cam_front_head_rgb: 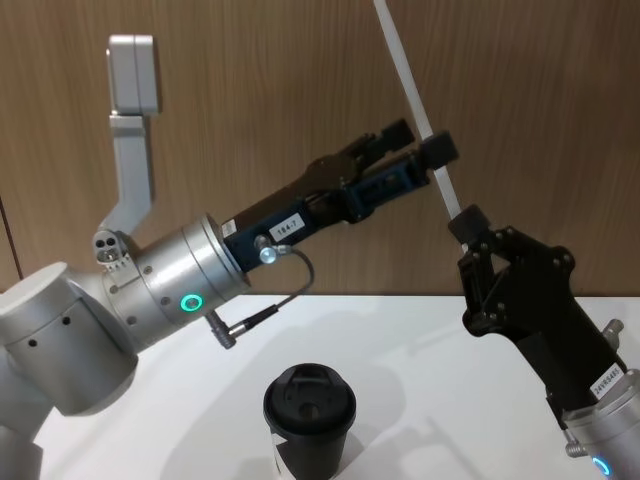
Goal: Pick up the straw with one hand, pass it to the other hand, and insert it into the cup.
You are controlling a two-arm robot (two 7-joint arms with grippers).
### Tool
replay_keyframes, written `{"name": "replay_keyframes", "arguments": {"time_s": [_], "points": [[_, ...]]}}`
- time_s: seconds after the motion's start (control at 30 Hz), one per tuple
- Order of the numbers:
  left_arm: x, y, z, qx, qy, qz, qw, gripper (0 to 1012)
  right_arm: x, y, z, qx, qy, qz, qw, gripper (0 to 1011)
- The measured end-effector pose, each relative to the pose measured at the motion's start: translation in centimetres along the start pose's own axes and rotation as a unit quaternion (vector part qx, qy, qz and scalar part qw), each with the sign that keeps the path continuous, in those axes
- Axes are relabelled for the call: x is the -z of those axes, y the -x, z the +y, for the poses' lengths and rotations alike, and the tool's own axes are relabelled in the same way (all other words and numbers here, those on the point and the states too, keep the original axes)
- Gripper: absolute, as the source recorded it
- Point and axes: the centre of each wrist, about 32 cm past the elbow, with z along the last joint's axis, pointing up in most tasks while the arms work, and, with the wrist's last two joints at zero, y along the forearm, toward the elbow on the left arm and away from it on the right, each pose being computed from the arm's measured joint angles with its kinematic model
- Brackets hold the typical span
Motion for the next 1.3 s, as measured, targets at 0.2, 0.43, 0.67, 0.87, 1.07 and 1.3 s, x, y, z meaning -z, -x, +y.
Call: {"name": "replay_keyframes", "arguments": {"time_s": [0.2, 0.43, 0.67, 0.87, 1.07, 1.3], "points": [[0.3, -0.05, -0.52, 0.004, -0.001, 0.002, 1.0, 1003, 0.0, 0.0, 0.0, 0.0, 0.0, 0.0, 1.0, 6], [0.57, -0.1, -0.93, 0.004, -0.001, 0.004, 1.0, 1003, 0.0, 0.0, 0.0, 0.0, 0.0, 0.0, 1.0, 6], [0.75, -0.13, -1.16, 0.003, -0.001, 0.005, 1.0, 896, 0.0, 0.0, 0.0, 0.0, 0.0, 0.0, 1.0, 6], [0.82, -0.14, -1.26, 0.002, -0.001, 0.005, 1.0, 758, 0.0, 0.0, 0.0, 0.0, 0.0, 0.0, 1.0, 6], [0.88, -0.16, -1.33, 0.002, -0.002, 0.005, 1.0, 562, 0.0, 0.0, 0.0, 0.0, 0.0, 0.0, 1.0, 6], [0.91, -0.16, -1.37, 0.002, -0.002, 0.005, 1.0, 328, 0.0, 0.0, 0.0, 0.0, 0.0, 0.0, 1.0, 6]]}}
